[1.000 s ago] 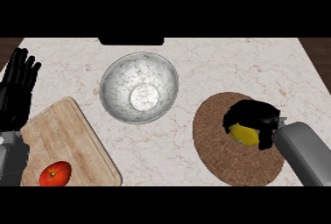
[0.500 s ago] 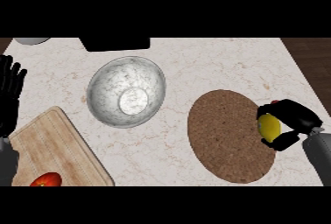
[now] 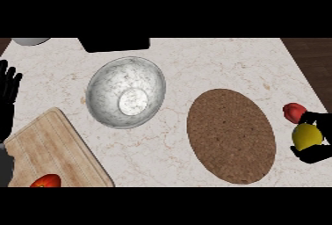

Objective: Pick the lemon from the placemat and place it in the bowl

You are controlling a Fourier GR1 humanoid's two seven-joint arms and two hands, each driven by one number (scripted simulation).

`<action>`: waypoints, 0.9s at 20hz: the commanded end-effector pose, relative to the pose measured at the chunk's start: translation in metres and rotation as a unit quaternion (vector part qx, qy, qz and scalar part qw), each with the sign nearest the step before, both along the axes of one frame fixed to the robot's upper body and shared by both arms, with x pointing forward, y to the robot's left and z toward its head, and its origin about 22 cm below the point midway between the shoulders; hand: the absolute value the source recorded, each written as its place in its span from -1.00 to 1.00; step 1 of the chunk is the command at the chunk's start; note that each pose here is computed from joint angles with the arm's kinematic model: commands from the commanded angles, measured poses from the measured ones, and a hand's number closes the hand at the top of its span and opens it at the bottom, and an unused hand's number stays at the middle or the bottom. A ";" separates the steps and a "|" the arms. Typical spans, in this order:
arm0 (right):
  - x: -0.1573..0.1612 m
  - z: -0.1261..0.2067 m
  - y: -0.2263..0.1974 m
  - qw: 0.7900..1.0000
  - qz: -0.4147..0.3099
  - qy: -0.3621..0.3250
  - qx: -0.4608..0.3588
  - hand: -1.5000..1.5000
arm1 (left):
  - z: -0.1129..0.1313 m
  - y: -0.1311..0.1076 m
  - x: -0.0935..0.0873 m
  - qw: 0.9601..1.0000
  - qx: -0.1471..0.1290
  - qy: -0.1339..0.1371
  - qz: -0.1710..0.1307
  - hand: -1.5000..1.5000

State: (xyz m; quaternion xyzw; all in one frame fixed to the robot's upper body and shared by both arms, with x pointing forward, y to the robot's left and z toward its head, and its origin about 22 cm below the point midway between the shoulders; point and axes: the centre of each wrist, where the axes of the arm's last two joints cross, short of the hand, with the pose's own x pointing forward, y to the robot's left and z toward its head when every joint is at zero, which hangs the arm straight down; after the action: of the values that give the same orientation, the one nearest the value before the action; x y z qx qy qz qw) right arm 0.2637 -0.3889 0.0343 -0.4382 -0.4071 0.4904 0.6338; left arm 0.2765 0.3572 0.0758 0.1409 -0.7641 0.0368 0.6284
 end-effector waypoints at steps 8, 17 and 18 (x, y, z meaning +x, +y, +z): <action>-0.067 0.126 0.054 0.985 0.001 -0.167 0.050 1.00 | 0.000 -0.008 0.006 1.000 -0.001 -0.006 -0.015 0.00; -0.103 0.203 0.125 0.950 0.070 -0.266 0.151 1.00 | 0.009 -0.031 0.022 0.999 0.006 -0.011 -0.038 0.00; -0.103 0.193 0.133 0.945 0.064 -0.257 0.195 1.00 | -0.001 -0.021 0.010 0.999 -0.001 -0.009 -0.032 0.00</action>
State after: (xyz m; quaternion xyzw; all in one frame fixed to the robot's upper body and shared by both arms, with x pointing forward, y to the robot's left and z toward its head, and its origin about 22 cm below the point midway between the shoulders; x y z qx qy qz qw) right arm 0.1812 -0.2798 0.2107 -0.4511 -0.6085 0.3454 0.5540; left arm 0.2871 0.3366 0.0810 0.1156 -0.7745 0.0192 0.6217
